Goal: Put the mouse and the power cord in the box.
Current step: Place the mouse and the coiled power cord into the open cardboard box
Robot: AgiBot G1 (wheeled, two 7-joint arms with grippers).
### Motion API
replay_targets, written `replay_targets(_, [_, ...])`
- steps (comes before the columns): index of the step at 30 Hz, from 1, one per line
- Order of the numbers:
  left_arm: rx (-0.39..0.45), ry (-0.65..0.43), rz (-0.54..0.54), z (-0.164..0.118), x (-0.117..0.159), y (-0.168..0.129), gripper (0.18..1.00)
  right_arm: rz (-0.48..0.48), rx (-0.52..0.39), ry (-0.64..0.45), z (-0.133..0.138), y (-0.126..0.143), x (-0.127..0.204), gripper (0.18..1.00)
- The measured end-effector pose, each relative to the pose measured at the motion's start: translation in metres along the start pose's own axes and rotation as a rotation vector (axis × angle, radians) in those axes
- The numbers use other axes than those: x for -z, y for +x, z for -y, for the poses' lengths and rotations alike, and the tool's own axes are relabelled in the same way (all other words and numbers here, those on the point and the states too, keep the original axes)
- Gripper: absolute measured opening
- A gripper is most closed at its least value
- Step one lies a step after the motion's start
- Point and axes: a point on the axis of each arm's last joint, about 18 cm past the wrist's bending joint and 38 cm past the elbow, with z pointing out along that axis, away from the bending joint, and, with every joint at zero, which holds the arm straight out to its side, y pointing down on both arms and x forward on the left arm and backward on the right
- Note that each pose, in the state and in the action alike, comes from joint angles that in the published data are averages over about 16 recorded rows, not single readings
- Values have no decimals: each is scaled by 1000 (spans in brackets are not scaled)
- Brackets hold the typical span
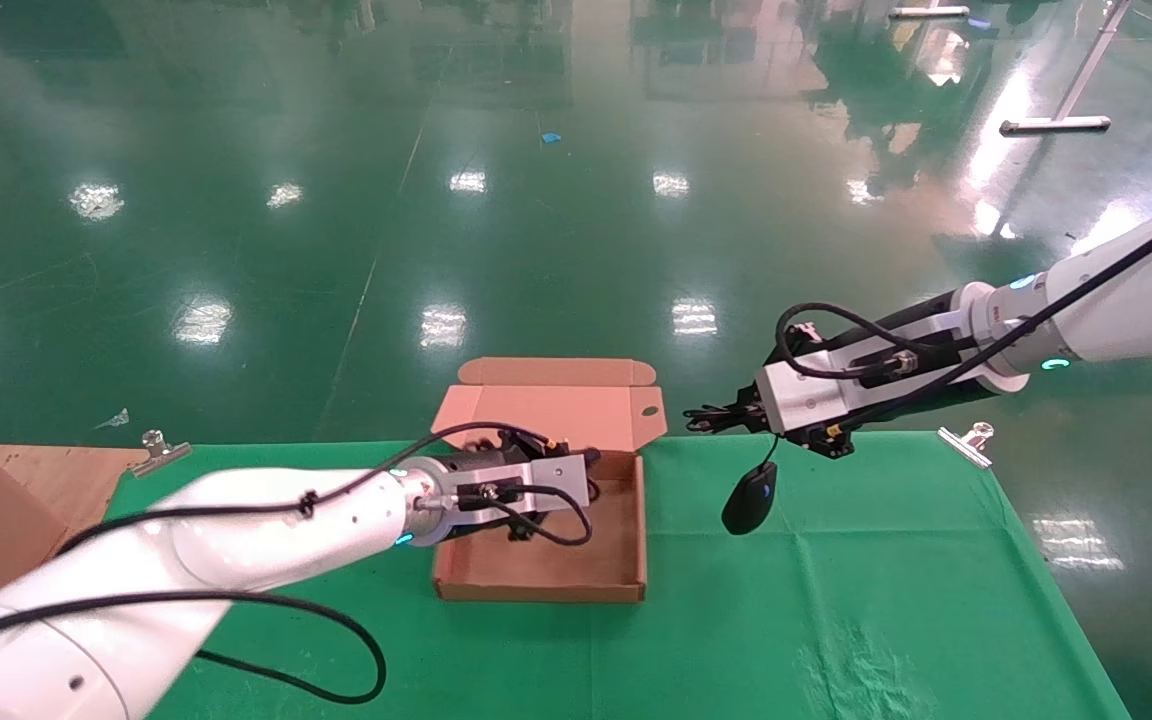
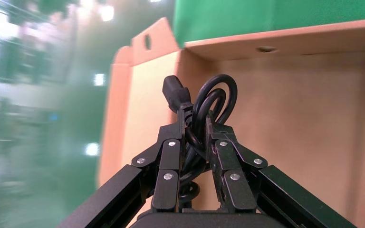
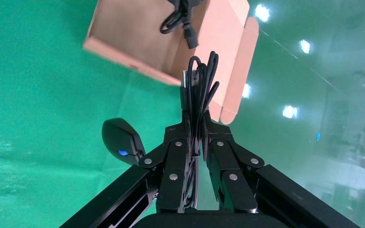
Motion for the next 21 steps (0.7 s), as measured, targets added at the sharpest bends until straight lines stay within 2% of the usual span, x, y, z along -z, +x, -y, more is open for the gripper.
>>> replay_targets(6, [-38,-37,23,-3,-4,4,260,3,-4,4,0,-3,-4,220])
replay_targets(11, [-30,-46,26,-2,-5,4,277,11,-7,12,1,-7,-9,220])
replay_targets(21, [-25,-54,28,0,-6,4,390,19,-8,29,6,-7,-11,220])
